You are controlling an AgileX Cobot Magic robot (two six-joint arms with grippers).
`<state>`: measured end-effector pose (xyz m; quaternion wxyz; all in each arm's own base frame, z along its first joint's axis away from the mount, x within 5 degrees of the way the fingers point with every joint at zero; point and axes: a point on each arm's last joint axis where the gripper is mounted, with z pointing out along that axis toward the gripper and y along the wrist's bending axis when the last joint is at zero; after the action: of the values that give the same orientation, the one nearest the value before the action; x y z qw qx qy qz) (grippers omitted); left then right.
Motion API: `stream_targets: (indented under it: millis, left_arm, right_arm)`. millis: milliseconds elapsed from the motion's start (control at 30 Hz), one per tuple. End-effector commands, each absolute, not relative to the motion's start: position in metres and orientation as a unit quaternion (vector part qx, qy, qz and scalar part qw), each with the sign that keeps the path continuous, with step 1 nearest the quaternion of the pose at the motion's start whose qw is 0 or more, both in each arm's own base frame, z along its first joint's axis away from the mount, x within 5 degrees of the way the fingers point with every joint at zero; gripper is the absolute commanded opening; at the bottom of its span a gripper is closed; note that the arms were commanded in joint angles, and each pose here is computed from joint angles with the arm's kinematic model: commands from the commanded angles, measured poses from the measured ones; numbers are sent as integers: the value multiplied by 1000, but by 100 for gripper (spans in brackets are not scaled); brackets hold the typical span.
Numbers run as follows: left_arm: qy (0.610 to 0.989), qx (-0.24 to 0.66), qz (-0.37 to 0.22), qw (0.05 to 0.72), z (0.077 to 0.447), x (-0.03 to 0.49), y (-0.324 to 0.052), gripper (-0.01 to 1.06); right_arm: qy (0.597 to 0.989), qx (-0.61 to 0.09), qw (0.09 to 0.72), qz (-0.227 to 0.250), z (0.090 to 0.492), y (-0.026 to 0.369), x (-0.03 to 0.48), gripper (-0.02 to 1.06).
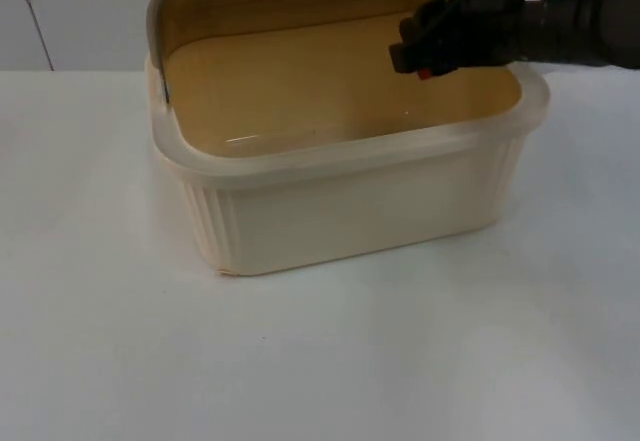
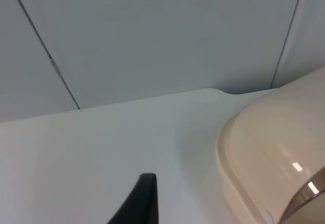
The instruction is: Open the box lid with the left hand, place the block into the box with the right hand, then close the box lid with the left hand.
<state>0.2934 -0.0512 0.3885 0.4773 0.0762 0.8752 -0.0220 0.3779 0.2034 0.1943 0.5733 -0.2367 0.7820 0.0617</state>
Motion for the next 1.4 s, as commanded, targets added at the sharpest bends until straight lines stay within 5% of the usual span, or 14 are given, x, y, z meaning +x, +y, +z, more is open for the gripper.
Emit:
stream_targets:
  millis: [0, 367, 467, 633, 667, 733, 1033, 1267, 1367]
  left_arm:
    - [873, 72, -21, 481, 390, 291, -49, 105]
    - [874, 72, -20, 480, 389, 291, -49, 105]
    - [875, 72, -20, 479, 389, 291, -49, 105]
    - [877, 71, -22, 475, 389, 291, -49, 105]
    - [877, 71, -22, 475, 389, 291, -49, 105]
    - [877, 71, -22, 475, 389, 291, -49, 105]
    - [878, 70, -23, 474, 389, 291, -49, 105]
    - [879, 69, -25, 471, 388, 290, -49, 105]
    - [880, 69, -26, 468, 388, 290, -49, 105]
  right_arm:
    - [767, -224, 597, 67, 199, 207, 379, 1]
    - [784, -232, 573, 63, 178, 208, 381, 7]
    - [785, -233, 570, 64, 177, 209, 381, 23]
    - [789, -233, 566, 65, 177, 209, 381, 83]
    - [789, -233, 566, 65, 177, 209, 381, 83]
    - [792, -235, 560, 67, 178, 208, 380, 105]
    - [822, -261, 497, 91, 210, 205, 360, 105]
    - [863, -313, 377, 123, 259, 191, 312, 105]
    - [858, -317, 382, 128, 276, 186, 302, 105]
